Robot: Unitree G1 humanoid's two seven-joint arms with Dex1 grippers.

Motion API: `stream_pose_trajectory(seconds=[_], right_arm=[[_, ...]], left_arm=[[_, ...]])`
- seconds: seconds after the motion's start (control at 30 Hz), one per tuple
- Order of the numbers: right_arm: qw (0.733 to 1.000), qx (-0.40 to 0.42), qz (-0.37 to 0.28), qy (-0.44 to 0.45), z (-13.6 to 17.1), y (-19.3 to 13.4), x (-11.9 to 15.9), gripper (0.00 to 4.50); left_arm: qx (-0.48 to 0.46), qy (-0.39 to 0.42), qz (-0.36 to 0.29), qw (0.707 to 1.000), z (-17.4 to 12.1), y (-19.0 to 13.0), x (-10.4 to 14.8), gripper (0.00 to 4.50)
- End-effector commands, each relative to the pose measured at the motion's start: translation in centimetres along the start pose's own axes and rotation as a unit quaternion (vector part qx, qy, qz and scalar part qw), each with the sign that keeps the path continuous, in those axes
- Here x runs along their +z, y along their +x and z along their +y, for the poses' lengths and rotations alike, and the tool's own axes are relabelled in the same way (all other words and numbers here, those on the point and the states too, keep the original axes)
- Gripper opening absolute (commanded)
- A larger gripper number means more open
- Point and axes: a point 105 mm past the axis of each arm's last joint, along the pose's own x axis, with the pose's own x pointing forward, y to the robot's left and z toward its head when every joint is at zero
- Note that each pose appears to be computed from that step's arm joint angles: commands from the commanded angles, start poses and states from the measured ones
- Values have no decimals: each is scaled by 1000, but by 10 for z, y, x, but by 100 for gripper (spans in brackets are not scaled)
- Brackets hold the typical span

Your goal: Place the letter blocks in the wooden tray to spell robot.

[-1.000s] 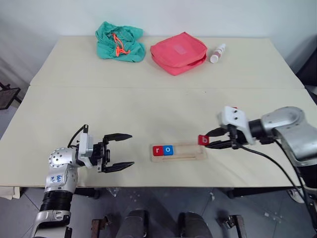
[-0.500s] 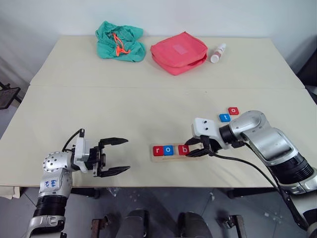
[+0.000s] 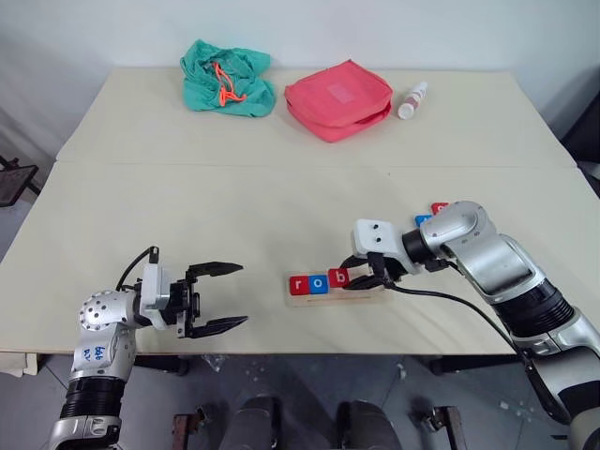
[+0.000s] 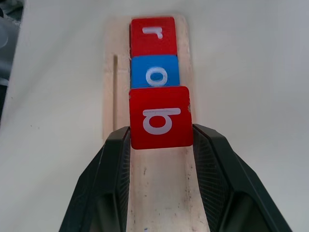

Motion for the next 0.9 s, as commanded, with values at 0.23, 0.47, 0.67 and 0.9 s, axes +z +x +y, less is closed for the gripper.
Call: stream_pose_trajectory(seconds=[0.23, 0.47, 0.67, 0.9], right_arm=[[1000, 3, -23, -17, 5, -5, 15, 448], [998, -11, -56, 14, 14, -25, 15, 448], [977, -172, -98, 81, -6, -72, -14, 448], [929, -317, -96, 168, -7, -111, -56, 448]], left_arm=[[2, 22, -4, 1000, 2, 1, 8, 450], [3, 21, -7, 1000, 4, 3, 7, 450], [1, 18, -8, 1000, 5, 3, 6, 450], [0, 17, -9, 1000, 9, 5, 4, 450]])
